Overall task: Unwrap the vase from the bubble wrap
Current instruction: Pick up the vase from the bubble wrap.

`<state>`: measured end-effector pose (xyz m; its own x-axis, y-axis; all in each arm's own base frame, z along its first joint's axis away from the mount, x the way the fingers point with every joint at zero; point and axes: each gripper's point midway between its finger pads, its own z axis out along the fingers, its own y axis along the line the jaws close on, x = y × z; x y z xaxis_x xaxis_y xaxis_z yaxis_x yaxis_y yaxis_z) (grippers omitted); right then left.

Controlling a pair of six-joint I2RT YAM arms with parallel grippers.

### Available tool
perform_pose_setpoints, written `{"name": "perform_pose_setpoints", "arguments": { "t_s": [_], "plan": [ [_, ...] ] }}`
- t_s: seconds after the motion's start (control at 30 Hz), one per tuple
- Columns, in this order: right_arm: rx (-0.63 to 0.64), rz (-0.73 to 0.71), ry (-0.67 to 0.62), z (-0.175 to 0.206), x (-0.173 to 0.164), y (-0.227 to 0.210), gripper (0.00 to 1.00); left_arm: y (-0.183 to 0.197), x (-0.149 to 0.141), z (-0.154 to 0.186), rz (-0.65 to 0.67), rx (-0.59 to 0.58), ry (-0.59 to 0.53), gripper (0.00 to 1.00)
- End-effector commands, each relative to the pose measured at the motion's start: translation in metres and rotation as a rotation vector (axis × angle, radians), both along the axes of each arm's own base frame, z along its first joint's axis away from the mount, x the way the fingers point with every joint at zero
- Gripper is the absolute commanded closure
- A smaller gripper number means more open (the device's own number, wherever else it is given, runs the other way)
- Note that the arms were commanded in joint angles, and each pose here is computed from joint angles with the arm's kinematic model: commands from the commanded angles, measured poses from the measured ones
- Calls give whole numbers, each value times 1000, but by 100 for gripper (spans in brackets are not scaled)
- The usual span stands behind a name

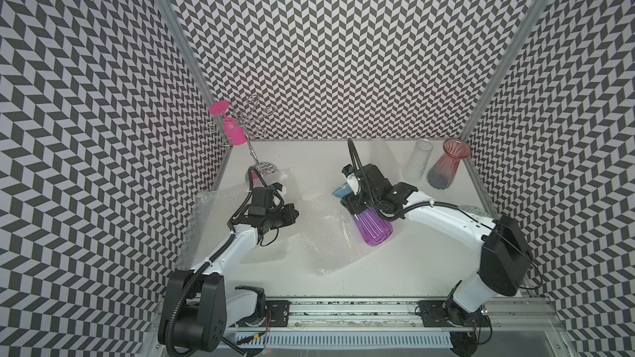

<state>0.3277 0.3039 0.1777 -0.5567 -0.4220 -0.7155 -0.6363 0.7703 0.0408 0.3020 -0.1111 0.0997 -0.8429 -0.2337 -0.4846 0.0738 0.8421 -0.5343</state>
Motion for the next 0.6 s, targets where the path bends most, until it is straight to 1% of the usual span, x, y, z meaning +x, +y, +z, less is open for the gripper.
{"name": "perform_pose_setpoints", "arguments": {
  "t_s": [0.0,0.17,0.33,0.47,0.5,0.57],
  "plan": [
    [252,19,-202,75,6,8,100,4,1,-3,19,22,8,95],
    [453,6,-364,115,-11,-21,100,-4,-2,-4,-8,11,10,95],
    [623,-65,-529,145,-15,-71,100,-9,-4,-7,-26,12,16,95],
    [651,-102,-650,157,-11,-106,100,-12,-6,-12,-35,13,33,95],
    [640,-108,-680,159,-9,-113,100,-12,-6,-13,-36,14,34,95],
    [579,-114,-748,159,-6,-124,100,-13,-6,-14,-38,14,40,95]
  ]
}}
